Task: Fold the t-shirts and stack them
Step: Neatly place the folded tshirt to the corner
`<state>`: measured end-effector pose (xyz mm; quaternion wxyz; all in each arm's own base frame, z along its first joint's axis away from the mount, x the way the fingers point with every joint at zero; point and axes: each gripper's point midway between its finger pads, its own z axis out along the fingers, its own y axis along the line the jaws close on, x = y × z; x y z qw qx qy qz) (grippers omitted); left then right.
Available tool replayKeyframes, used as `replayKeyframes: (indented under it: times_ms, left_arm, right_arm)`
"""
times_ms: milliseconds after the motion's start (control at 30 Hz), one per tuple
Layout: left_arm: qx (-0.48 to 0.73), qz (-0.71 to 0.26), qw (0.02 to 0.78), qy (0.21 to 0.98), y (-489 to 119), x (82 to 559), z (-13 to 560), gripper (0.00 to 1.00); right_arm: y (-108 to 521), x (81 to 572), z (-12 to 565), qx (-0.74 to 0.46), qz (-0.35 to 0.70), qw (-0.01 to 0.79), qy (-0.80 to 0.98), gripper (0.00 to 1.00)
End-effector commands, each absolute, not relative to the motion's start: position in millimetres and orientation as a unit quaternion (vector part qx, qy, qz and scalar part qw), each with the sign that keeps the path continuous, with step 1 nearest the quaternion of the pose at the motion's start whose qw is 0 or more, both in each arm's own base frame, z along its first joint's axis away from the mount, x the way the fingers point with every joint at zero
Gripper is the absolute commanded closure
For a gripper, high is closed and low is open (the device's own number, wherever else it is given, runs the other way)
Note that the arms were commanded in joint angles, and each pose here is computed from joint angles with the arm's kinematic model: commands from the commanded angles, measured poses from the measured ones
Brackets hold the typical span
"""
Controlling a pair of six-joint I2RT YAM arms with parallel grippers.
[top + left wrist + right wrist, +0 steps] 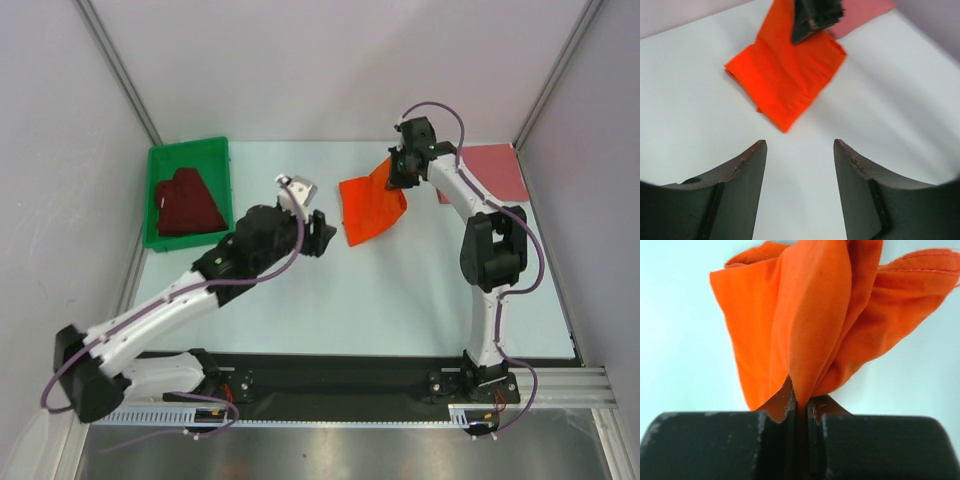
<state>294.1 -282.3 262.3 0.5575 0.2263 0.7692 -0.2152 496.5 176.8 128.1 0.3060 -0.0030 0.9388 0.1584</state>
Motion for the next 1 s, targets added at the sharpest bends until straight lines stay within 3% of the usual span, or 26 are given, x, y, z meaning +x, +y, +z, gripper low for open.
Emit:
replayKeyframes:
  times_ms: [0, 433, 967]
  left_arm:
    - [0.191, -0.303, 0.464, 0.810, -279.7, 238.2, 226.4, 0.38]
    - [0.242, -0.270, 0.451, 0.815, -246.4, 209.3, 203.5, 0.39]
    - [0.257, -0.258, 0.439, 0.821, -255.4, 216.1, 180.7, 0.39]
  right_arm:
    - [138.0, 500.8, 141.3, -0.059, 0.043, 0.312, 0.947, 1.00]
    - [74.0, 560.7, 204.2, -0.131, -0.069, 0.380, 0.913, 1.00]
    - [40.6, 587.7, 229.1, -0.150, -0.091, 0.422, 0.889, 1.00]
